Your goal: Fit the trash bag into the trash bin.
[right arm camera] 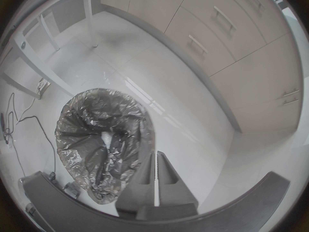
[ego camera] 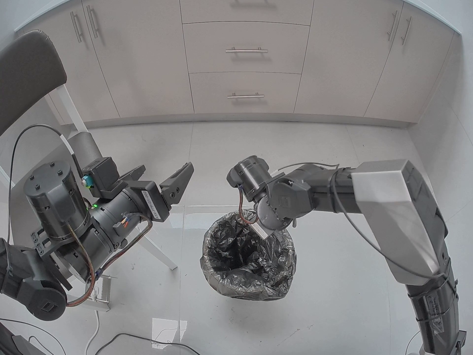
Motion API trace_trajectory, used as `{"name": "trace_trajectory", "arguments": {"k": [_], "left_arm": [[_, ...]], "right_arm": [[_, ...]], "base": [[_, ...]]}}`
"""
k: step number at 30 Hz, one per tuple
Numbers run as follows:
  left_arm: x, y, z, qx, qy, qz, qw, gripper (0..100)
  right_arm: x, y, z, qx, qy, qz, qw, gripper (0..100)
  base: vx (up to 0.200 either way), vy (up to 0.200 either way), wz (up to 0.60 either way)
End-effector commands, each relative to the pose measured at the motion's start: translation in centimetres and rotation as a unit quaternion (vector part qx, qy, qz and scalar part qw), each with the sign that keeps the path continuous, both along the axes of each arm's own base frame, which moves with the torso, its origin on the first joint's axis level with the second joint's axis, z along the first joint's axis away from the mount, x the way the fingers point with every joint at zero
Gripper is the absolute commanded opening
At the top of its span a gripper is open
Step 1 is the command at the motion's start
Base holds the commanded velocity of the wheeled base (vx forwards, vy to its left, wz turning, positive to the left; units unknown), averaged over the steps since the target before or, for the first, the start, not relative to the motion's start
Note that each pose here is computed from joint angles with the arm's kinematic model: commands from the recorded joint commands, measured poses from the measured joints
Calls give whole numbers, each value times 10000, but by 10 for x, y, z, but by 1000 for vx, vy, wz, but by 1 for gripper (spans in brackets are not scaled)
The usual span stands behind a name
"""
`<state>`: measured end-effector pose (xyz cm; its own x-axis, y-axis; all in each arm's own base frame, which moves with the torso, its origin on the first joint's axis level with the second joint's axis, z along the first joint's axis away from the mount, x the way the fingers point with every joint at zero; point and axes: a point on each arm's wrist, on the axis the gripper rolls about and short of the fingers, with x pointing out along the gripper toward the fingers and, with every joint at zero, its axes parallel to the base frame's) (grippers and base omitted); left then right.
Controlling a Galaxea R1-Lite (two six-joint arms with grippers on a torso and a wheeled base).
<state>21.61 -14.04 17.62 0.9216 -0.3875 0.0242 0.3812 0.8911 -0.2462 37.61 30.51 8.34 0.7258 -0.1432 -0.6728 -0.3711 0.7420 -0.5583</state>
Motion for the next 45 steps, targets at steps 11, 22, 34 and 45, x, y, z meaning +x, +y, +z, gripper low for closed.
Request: {"name": "trace_trajectory", "arguments": {"k": [11,22,34,45], "left_arm": [[-65,68,47,762,-1210,814,9864,100],[-198,138,52,1126,-1041,1188,9810,100],[-264,151,5,1270,-826,2467,9572,100],[-260,144,-50,1365,-189,3198,9374,100]], "right_arm": [[-33,-81,174,15,-1291,-241,9913,0],[-120,-146,284,442,-2400,-855,9660,0],[-251,-272,327,7,-2123,-1971,9571,0],[-363,-313,306,1069,-866,-2265,9643,0]], "base": [[0,0,0],[0,0,0],[0,0,0],[0,0,0]]}}
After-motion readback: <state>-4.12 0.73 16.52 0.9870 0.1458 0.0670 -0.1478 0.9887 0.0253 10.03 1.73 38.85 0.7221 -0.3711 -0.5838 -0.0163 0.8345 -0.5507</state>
